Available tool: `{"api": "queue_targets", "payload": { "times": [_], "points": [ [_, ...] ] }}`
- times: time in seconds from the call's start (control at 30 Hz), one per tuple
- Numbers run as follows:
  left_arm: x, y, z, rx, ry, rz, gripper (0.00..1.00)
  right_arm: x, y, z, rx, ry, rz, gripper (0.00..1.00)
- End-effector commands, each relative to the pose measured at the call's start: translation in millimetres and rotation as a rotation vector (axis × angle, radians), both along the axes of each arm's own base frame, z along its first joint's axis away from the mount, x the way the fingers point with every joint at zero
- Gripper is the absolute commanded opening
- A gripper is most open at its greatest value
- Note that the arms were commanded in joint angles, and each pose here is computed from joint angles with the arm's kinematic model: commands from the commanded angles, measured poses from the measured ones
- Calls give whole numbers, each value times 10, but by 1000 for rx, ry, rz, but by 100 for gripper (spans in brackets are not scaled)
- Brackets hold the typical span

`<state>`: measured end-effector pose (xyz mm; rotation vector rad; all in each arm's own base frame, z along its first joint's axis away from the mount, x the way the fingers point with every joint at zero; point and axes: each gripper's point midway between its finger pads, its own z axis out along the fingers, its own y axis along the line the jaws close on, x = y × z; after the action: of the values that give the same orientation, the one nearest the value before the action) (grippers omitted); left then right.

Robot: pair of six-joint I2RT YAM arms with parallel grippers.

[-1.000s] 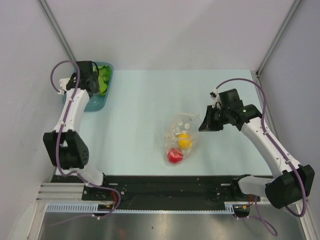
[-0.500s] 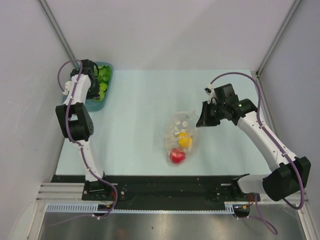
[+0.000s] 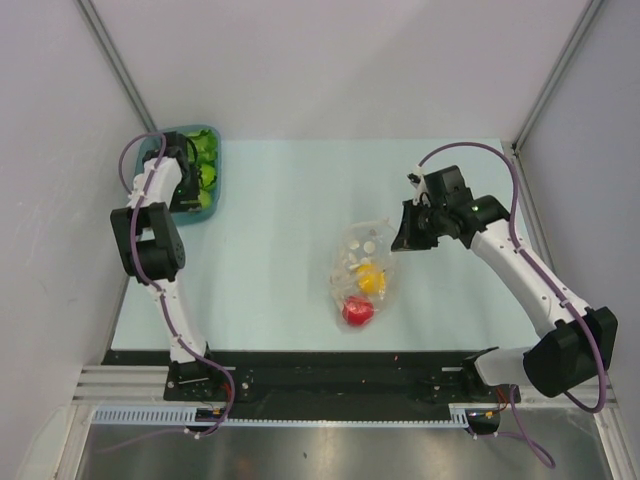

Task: Open the zip-top bag and remove the fake food

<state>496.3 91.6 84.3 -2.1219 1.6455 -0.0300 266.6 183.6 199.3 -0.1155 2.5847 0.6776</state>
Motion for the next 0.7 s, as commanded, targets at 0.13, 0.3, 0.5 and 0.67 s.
{"api": "queue_targets", "payload": {
  "times": [0.13,0.3,0.5,0.67],
  "points": [
    [240,65,582,69,-149,-102,93,183,90,188,8,-97,-16,0],
    [104,-60,917,53,-211,-150,93,154,75,221,-10,-90,5,0],
    [-217,-573,1317,4,-343,-301,88,55,35,306,-9,-76,18,0],
    [-479,-1209,1634,1,-464,-564,81,-24,99,313,35,-58,38,0]
  ]
}}
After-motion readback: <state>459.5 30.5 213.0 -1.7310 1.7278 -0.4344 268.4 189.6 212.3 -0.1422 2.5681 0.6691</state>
